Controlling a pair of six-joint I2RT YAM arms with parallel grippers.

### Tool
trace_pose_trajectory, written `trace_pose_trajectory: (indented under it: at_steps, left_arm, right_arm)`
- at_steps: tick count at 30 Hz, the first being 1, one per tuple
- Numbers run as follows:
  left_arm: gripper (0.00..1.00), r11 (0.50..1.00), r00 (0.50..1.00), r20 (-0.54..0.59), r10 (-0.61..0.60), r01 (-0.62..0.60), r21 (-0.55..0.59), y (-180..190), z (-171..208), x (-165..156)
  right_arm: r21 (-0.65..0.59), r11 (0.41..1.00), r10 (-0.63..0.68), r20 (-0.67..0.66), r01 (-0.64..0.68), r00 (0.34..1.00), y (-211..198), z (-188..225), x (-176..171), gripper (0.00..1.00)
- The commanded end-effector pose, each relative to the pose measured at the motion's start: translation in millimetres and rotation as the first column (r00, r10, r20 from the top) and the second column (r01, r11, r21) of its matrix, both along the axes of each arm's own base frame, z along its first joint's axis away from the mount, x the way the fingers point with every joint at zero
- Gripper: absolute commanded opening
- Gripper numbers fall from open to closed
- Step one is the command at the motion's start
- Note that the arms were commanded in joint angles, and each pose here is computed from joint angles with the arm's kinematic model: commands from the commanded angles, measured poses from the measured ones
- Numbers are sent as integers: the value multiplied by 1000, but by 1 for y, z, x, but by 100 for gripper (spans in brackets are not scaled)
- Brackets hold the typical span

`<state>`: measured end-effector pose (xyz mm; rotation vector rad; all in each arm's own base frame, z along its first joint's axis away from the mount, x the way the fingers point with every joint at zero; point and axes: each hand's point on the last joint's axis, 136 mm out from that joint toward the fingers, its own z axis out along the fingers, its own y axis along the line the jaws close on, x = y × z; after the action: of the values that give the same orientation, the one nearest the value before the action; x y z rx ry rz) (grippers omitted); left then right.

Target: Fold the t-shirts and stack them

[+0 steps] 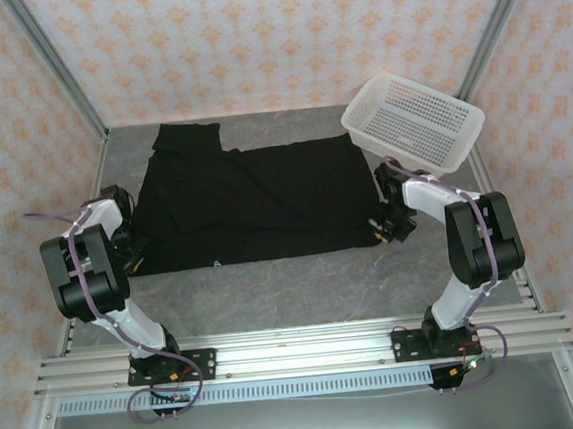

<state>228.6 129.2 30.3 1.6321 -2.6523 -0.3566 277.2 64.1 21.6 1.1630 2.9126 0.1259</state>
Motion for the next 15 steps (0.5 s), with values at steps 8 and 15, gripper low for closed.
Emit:
trace_pose_trajectory:
  at_steps: [8,15]
  left_arm:
    - [0,993,993,-20,118,-118,32,-23,9,-77]
    - [0,993,994,-12,109,-108,51,-23,17,-84]
  right_arm:
    - [-140,989,19,-123,-36,992,-35,8,-71,0]
    - [-122,993,-2,-80,-8,997,-33,24,-75,36]
